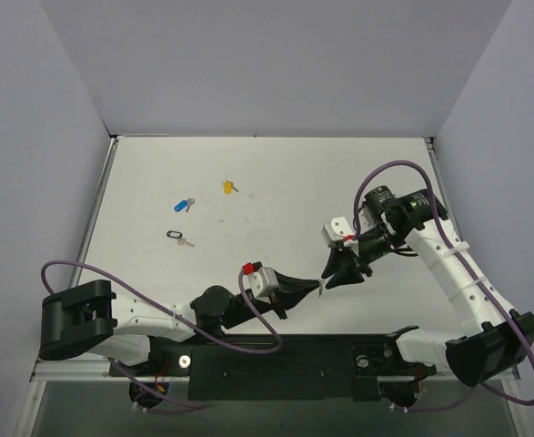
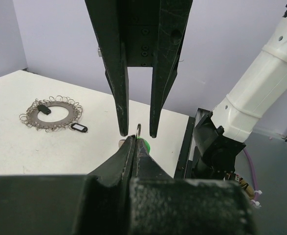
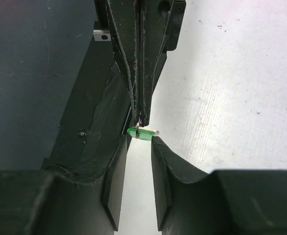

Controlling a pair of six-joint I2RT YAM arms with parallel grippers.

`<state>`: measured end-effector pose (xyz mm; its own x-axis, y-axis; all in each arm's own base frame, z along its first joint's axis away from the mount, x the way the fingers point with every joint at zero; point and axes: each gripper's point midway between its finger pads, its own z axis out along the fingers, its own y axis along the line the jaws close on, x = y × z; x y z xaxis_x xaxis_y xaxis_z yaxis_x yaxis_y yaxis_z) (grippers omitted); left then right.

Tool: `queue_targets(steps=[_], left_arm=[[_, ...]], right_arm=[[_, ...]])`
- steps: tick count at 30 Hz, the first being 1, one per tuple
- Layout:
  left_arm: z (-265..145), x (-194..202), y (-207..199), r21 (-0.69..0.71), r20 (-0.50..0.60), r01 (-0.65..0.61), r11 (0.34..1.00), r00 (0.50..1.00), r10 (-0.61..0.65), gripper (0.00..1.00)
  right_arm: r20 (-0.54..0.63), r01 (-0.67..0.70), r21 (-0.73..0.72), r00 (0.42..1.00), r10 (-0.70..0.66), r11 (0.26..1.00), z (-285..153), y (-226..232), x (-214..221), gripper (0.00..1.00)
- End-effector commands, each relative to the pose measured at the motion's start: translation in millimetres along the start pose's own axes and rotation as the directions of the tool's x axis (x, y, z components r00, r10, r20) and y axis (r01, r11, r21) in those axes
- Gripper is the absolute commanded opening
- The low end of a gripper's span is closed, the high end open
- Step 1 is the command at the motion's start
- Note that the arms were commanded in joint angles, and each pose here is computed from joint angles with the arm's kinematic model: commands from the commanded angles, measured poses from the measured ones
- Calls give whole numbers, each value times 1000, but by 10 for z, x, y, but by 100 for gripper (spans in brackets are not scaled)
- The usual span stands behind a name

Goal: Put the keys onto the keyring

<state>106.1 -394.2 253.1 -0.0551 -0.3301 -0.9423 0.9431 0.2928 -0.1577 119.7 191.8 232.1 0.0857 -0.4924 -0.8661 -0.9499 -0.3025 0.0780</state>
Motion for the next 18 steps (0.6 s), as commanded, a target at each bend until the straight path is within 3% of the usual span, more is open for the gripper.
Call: queue_targets(steps=[1,6,18], left_arm=[[45,-293,-50,11,106,34,999,994,-35,0],[50,-295,-36,3,107,38,999,993,-38,0],[42,-286,-10,-10,108,48,999,993,-47,0]], right_arm=[[53,-56,-88,997,60,995,7,279,-155,21],[51,-49,-91,997,54,995,12,303,-153,14],[76,-46,-92,996,53,995,17,312,-199,14]])
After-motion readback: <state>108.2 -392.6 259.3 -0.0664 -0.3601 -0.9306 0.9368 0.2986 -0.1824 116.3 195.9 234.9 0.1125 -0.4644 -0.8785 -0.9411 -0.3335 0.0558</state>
